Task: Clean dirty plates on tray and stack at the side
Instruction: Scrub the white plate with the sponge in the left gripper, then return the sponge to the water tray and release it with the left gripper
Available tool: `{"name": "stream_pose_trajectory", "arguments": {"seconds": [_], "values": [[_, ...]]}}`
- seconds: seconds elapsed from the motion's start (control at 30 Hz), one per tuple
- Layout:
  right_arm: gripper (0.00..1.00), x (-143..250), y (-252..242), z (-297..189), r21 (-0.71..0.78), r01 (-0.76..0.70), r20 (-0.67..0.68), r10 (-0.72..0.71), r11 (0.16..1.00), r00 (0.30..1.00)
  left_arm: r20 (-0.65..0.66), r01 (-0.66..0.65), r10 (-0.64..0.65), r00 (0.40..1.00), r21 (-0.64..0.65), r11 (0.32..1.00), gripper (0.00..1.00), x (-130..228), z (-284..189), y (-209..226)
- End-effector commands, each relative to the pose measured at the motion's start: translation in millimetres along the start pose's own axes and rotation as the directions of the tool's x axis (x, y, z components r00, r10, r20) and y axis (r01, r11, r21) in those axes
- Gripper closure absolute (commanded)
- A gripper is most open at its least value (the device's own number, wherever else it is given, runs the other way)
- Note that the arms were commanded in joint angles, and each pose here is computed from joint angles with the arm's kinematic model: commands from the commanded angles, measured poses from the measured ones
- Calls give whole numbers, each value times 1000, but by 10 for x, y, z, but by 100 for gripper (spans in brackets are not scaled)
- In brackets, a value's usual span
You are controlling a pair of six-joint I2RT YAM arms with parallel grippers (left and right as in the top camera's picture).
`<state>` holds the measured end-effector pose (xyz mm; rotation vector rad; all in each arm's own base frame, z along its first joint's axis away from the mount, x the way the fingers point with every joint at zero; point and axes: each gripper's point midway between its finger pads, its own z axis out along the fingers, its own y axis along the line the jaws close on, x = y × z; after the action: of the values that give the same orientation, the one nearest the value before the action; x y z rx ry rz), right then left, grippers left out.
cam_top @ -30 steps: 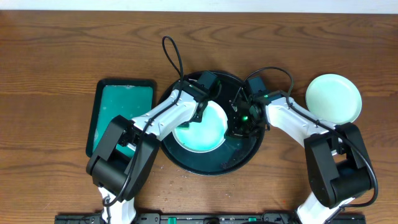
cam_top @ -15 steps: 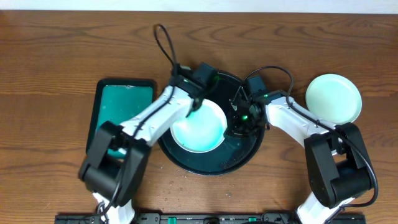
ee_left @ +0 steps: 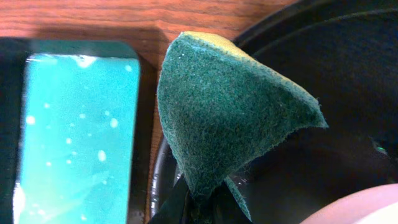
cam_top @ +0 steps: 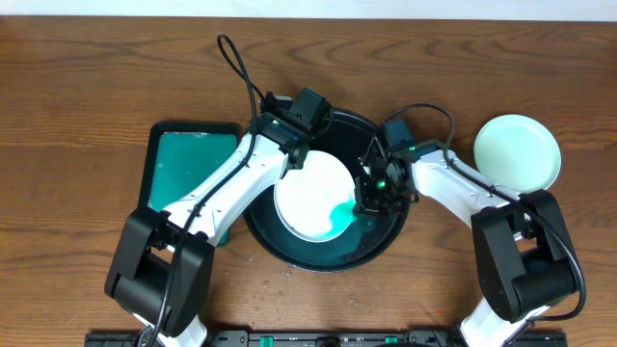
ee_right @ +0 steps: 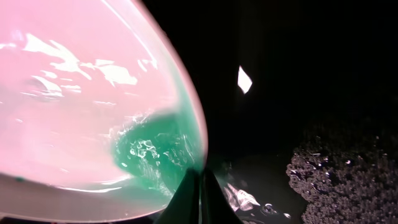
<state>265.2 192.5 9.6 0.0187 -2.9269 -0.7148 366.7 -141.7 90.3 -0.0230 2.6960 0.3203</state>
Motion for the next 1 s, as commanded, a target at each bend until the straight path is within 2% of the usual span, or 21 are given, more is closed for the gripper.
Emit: {"name": "stream_pose_trajectory", "arguments": {"seconds": [0.0, 0.17, 0.33, 0.47, 0.57, 0.77, 0.8, 0.87, 0.97], "values": [[99, 20, -111, 30, 47, 6, -2, -6, 999, 1000, 33, 6, -8, 999, 51, 999, 93, -134, -172, -8], [99, -14, -86, 11, 44, 12, 7, -12, 999, 1000, 96, 50, -57, 994, 75, 996, 93, -320, -437, 180], [99, -114, -21, -34, 34, 67, 36, -68, 997, 997, 100, 183, -186, 977, 39, 982, 93, -388, -601, 779], [98, -254, 69, -93, 22, 114, 81, -115, 993, 990, 28, 269, -268, 963, -30, 963, 93, -252, -545, 1249], [99, -389, 171, -175, 8, 125, 124, -125, 992, 984, -85, 350, -352, 932, -36, 936, 92, -59, -429, 1494], [99, -482, 274, -276, -2, 136, 147, -135, 991, 980, -185, 444, -433, 882, 20, 896, 93, 84, -314, 1575], [93, -478, 273, -278, -1, 135, 145, -134, 991, 980, -190, 448, -437, 879, 16, 894, 93, 99, -306, 1594], [52, -443, 259, -270, 3, 129, 131, -129, 992, 983, -195, 452, -441, 876, 12, 892, 93, 115, -302, 1614], [49, -409, 266, -250, 13, 158, 120, -159, 987, 980, -193, 448, -438, 878, 10, 894, 88, 114, -301, 1620]]}}
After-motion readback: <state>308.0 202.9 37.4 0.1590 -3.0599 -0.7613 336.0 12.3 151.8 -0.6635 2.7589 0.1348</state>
